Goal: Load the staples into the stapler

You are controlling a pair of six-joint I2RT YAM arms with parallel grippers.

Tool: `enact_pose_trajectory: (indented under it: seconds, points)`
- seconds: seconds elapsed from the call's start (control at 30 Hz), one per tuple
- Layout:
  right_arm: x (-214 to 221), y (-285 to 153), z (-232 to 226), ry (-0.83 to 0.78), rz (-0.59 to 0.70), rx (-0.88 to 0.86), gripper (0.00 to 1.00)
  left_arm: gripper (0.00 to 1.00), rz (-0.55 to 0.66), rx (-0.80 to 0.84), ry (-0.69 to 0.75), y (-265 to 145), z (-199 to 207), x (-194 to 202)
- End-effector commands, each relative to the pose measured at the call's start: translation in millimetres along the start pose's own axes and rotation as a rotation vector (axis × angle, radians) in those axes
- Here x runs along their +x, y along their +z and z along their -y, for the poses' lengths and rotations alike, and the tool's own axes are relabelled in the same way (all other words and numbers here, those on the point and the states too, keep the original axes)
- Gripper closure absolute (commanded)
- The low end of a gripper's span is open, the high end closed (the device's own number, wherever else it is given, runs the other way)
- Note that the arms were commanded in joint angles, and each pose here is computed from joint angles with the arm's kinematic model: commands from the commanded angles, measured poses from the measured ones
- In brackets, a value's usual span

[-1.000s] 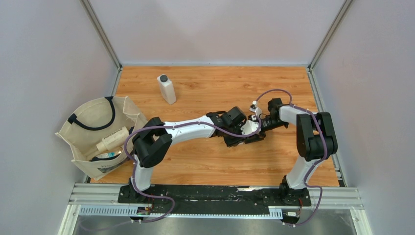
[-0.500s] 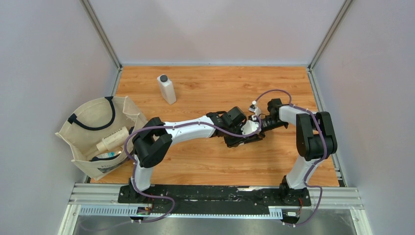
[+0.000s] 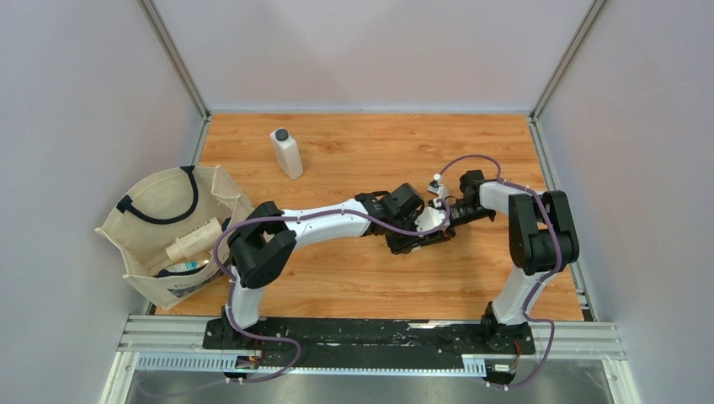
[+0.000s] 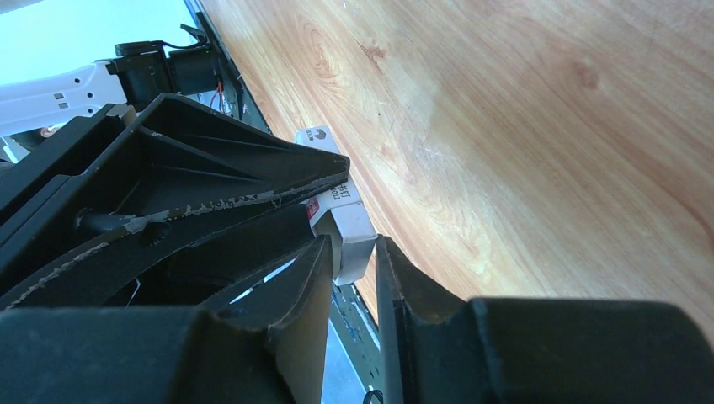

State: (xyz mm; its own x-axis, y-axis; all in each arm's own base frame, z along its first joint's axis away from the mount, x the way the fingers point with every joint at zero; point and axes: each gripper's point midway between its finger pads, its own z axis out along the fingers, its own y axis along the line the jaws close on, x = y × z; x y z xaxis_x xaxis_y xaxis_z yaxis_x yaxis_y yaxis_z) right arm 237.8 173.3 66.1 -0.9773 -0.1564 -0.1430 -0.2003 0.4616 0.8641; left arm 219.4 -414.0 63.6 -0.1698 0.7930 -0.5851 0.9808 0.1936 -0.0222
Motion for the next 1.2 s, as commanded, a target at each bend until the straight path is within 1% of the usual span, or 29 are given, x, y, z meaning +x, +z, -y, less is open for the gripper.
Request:
enact_pose_trajectory:
  seconds: [0.0, 0.1, 0.23, 0.33, 0.37, 0.43, 0.53, 0.87, 1.03, 1.1, 1.17]
  points:
    - [-5.3, -0.8, -6.0, -0.020, 0.009, -0.032, 0.71, 0.58, 0.097, -0.003, 0.003, -21.8, 1.2, -29.7]
    - [-5.1, -1.0, -5.9, -0.020, 0.009, -0.029, 0.72, 0.58, 0.093, -0.005, 0.000, -21.6, 1.0, -28.6]
    - [-4.7, -1.4, -5.8, -0.021, 0.008, -0.024, 0.76, 0.57, 0.088, -0.007, 0.002, -21.5, 0.8, -26.6]
    - [-4.7, -1.2, -6.0, -0.020, 0.008, -0.027, 0.81, 0.57, 0.092, -0.009, 0.006, -22.3, 0.6, -27.5]
    - [-4.7, -1.1, -5.1, -0.020, 0.008, -0.024, 0.81, 0.57, 0.090, -0.009, 0.007, -22.6, 1.3, -27.0]
    - [-4.3, -0.9, -5.2, -0.020, 0.006, -0.021, 0.78, 0.57, 0.091, -0.008, 0.006, -23.0, 1.0, -26.7]
    - [-4.9, -2.0, -5.3, -0.027, 0.010, -0.016, 0.78, 0.57, 0.086, -0.009, 0.008, -22.2, 1.5, -24.8]
    - [-9.4, -8.1, 2.9, -0.023, 0.037, 0.026, 0.79, 0.57, 0.059, -0.007, 0.011, -19.1, 1.4, -13.5]
    - [-9.2, -8.0, 5.3, -0.019, 0.041, 0.036, 0.80, 0.56, 0.063, -0.004, 0.011, -18.7, 2.0, -14.1]
    - [-7.5, -6.3, 6.5, -0.009, 0.035, 0.036, 0.79, 0.56, 0.067, -0.006, 0.010, -18.6, 1.3, -15.7]
    - [-7.2, -5.7, 9.4, -0.006, 0.033, 0.045, 0.75, 0.56, 0.074, -0.008, 0.007, -20.0, 0.8, -19.2]
